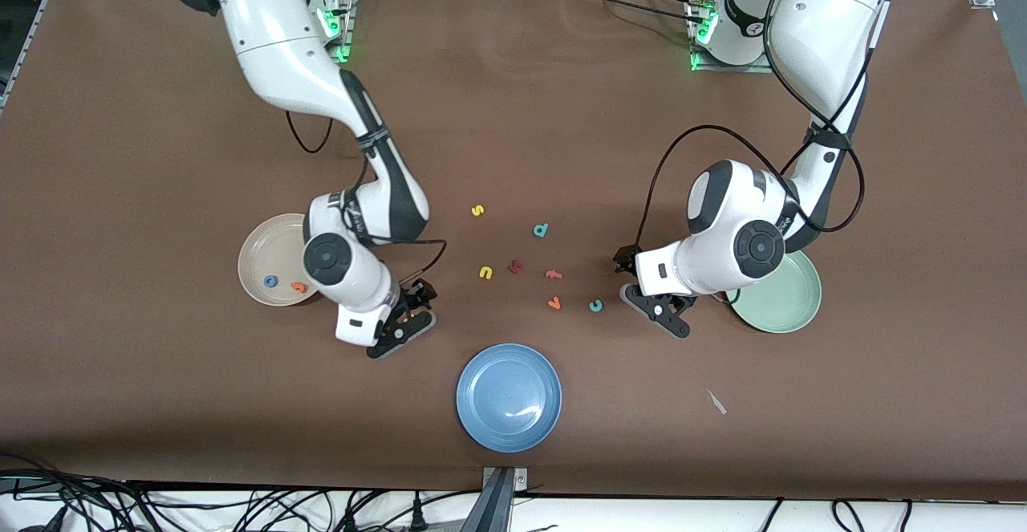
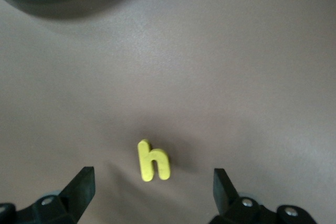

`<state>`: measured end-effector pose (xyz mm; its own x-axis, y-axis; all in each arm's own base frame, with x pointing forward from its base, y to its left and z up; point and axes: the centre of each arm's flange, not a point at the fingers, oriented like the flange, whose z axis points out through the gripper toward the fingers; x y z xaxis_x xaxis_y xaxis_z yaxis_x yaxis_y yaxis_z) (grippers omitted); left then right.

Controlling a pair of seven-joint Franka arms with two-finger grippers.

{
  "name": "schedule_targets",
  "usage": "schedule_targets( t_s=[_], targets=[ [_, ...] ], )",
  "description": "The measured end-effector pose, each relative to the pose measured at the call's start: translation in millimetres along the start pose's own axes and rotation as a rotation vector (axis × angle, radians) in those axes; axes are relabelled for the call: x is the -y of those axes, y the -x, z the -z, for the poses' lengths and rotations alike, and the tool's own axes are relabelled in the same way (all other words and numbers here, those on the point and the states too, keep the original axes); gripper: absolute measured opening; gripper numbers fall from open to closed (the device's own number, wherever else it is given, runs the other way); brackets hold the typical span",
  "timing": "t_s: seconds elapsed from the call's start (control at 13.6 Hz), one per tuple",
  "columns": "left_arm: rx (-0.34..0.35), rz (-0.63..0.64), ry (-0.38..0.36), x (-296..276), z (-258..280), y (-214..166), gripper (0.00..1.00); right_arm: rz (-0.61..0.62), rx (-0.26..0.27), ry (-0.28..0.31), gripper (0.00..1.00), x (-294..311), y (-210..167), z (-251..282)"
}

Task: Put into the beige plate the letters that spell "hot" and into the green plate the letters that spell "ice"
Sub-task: 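Grasp yellow h with the right gripper while the left gripper reaches cyan c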

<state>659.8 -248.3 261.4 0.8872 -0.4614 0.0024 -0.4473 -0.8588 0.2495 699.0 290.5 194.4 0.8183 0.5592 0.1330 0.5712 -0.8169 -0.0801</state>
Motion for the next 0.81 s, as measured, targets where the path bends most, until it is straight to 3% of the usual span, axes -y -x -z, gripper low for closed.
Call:
schedule_targets(
  t_s=[0.29, 0.59, 0.73, 0.81],
  targets=[
    [0.013, 0.285, -0.060, -10.1, -18.3, -8.2, 1.00, 0.018, -0.009, -0.021, 1.00, 1.1, -5.7, -7.3],
    [-0.022, 0.604, -0.084, -45.5, -21.3, -25.8, 1.00, 0.038, -0.001, -0.018, 1.00, 7.4, -6.7, -16.9],
    [-0.013, 0.759, -0.100, -63.5, -30.6, -32.7, 1.00, 0.055, -0.003, -0.007, 0.97, 7.2, -9.3, -18.7],
    [0.007, 0.808, -0.125, -67.7, -38.7, -34.6, 1.00, 0.059, -0.004, -0.005, 0.89, 7.2, -10.6, -20.3]
  ],
)
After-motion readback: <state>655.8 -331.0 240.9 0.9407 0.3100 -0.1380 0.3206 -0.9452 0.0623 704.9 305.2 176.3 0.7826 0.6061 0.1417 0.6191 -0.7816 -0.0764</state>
